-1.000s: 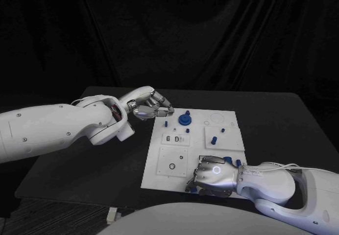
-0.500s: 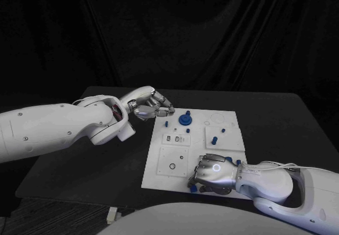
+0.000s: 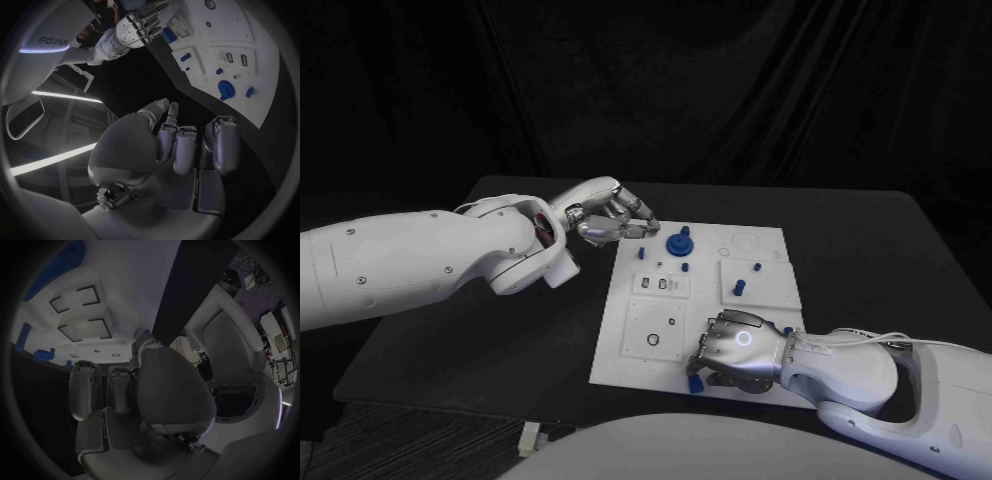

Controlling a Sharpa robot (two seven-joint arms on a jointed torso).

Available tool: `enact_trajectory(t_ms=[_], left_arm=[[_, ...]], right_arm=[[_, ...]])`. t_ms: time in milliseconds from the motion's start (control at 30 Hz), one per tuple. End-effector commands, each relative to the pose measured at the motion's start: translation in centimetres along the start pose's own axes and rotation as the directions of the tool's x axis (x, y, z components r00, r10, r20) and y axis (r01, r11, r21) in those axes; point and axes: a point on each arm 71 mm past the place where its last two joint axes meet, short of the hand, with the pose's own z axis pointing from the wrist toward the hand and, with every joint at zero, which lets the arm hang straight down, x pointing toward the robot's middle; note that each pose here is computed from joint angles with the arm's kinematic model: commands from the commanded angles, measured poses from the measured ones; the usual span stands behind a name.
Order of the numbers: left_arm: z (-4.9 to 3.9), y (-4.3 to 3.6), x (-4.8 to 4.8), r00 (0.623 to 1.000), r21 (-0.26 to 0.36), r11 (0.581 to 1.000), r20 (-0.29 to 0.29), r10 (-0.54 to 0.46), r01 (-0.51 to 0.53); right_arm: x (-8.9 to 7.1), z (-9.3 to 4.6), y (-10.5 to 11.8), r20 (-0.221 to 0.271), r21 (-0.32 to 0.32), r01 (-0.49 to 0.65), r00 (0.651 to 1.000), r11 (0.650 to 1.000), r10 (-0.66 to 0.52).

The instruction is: Assemble the parts on the task board

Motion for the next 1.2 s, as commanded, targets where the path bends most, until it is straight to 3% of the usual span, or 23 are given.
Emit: enact_trajectory(t_ms=[33, 467, 1200], left_arm=[[0.05, -0.08, 0.22, 1.0, 0.004, 1.0, -0.01, -0.014, 0.014], [-0.04, 0.21, 0.37, 1.0, -0.004, 1.0, -0.014, -0.017, 0.017], [-0.12, 0.42, 0.59, 1.0, -0.011, 1.0, -0.023, -0.021, 0.021]], right_arm=[[0.01, 0.07, -0.07, 0.017, 0.019, 0.009, 1.0, 1.0, -0.009], [-0.11, 0.12, 0.27, 0.037, 0.001, 0.006, 0.999, 1.0, -0.006], [0.4, 0.69, 0.41, -0.01, 0.0, -0.031, 0.999, 1.0, 0.031]])
